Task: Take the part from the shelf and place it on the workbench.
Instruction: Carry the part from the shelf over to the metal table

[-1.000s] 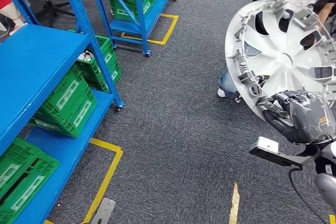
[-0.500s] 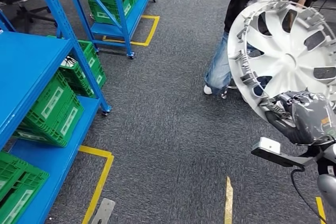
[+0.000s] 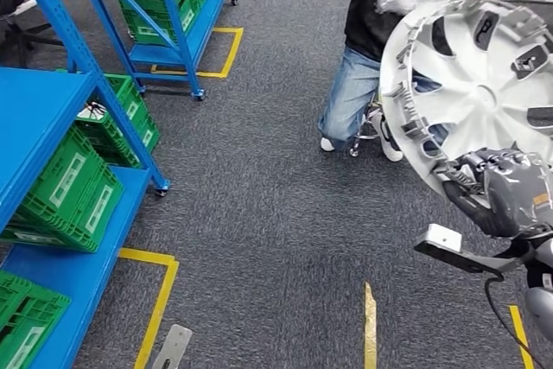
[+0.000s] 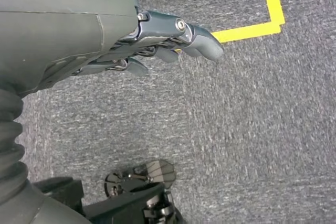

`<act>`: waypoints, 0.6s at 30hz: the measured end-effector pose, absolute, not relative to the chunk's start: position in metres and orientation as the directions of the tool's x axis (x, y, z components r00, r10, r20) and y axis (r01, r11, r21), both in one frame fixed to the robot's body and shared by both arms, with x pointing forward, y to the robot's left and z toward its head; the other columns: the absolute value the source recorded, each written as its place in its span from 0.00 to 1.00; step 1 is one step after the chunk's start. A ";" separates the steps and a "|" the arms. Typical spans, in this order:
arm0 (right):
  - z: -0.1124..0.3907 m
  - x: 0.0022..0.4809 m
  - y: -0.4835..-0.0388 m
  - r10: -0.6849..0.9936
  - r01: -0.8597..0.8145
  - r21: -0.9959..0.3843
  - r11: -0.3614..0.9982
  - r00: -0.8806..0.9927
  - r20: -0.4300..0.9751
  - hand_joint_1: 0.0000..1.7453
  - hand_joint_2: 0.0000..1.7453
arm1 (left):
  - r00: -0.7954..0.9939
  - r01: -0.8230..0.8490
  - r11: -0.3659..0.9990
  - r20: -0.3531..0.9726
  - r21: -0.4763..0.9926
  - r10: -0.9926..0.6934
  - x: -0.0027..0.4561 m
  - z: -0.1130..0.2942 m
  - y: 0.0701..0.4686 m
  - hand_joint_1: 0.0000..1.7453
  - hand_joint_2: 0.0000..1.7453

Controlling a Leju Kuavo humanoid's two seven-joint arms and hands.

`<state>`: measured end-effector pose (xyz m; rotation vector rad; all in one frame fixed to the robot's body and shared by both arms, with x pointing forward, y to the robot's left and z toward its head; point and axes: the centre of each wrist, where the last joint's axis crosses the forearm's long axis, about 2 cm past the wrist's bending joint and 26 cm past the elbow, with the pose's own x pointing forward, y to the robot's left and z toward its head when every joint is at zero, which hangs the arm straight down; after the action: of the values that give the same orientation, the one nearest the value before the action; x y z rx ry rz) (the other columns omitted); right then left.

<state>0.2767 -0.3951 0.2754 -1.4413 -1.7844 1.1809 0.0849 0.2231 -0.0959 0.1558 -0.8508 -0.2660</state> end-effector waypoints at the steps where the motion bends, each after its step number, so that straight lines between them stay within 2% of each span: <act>1: 0.276 0.277 -0.395 0.958 0.474 -0.880 0.034 -0.266 -0.106 1.00 1.00 | 0.628 0.171 0.956 0.722 0.237 -0.291 0.085 -0.096 0.223 0.00 1.00; 18: 0.276 0.277 -0.397 0.959 0.489 -0.872 0.022 -0.257 -0.120 1.00 1.00 | 0.625 0.181 0.960 0.729 0.212 -0.279 0.085 -0.097 0.226 0.00 1.00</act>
<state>0.2770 -0.3967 0.2759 -1.4736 -1.7857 1.1751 0.0852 0.2257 -0.0967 0.1226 -0.8557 -0.2649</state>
